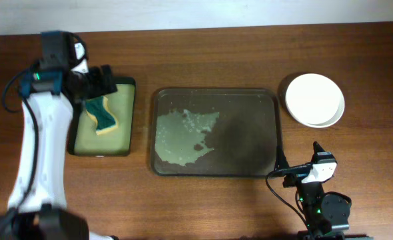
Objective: Clean dirty plates on tray and stack at the side
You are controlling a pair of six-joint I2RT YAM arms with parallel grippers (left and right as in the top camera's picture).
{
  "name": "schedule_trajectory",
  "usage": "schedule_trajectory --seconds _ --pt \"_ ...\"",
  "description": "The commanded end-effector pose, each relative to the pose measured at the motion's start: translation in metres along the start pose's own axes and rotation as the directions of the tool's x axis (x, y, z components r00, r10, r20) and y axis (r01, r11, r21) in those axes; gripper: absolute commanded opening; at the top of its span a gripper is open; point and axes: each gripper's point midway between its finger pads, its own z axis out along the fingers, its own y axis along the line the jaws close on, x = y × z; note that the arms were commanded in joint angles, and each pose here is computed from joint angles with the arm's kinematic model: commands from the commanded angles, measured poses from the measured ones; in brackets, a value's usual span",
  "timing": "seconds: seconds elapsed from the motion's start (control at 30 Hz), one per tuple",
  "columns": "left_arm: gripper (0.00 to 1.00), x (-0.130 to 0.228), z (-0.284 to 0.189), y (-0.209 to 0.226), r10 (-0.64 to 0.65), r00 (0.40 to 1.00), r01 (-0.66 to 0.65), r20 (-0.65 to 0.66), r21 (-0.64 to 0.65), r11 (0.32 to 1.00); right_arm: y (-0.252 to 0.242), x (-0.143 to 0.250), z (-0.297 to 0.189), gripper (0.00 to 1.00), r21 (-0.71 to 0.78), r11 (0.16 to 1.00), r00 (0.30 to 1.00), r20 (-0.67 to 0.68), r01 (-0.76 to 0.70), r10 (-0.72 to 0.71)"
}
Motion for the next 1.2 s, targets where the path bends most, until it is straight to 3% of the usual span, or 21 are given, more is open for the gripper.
schedule_trajectory --seconds 0.0,0.07,0.13,0.3,0.5,0.67,0.8,0.97,1.07,1.17 --pt "1.00 0.025 -0.020 -0.007 0.182 0.970 -0.187 0.161 0.016 0.982 0.000 0.002 0.000 0.98 0.004 1.000 1.000 -0.003 0.000 0.000" --pt "0.99 0.041 -0.022 -0.011 0.223 0.934 -0.242 0.278 0.036 0.970 0.000 0.002 0.000 0.98 0.004 1.000 1.000 -0.003 -0.001 0.001" --pt "0.99 0.064 -0.026 -0.020 0.277 0.862 -0.334 0.424 0.065 0.940 0.000 0.002 0.000 0.98 0.004 1.000 1.000 -0.003 0.000 0.000" --pt "0.99 0.110 -0.052 -0.016 0.242 0.624 -0.364 0.743 0.002 0.932 0.000 0.002 0.000 0.98 0.004 1.000 1.000 -0.003 0.000 0.000" --pt "0.99 0.151 -0.053 -0.009 0.218 0.493 -0.359 0.843 -0.031 0.933 0.000 0.002 0.000 0.98 0.004 1.000 1.000 -0.003 0.000 0.000" --pt "0.99 0.166 -0.047 -0.009 0.222 0.509 -0.364 0.832 -0.026 0.931 0.000 0.002 0.000 0.98 0.004 1.000 1.000 -0.003 0.000 0.000" --pt "0.99 0.189 -0.026 -0.005 0.234 0.608 -0.347 0.759 -0.012 0.938 0.000 0.002 0.000 0.98 0.004 1.000 1.000 -0.003 0.000 0.000" --pt "0.99 0.181 -0.045 -0.005 0.216 0.541 -0.339 0.813 -0.024 0.940 0.000 0.002 0.000 0.98 0.004 1.000 1.000 -0.003 0.000 0.000" --pt "0.99 0.178 -0.043 0.011 0.135 0.576 -0.217 0.806 -0.008 0.976 0.000 0.002 0.000 0.99 0.004 1.000 1.000 -0.003 0.000 0.000" --pt "0.99 0.173 -0.046 0.032 -0.062 0.581 -0.001 0.811 0.077 0.997 0.000 0.002 0.000 0.98 0.004 1.000 1.000 -0.003 -0.001 0.001"
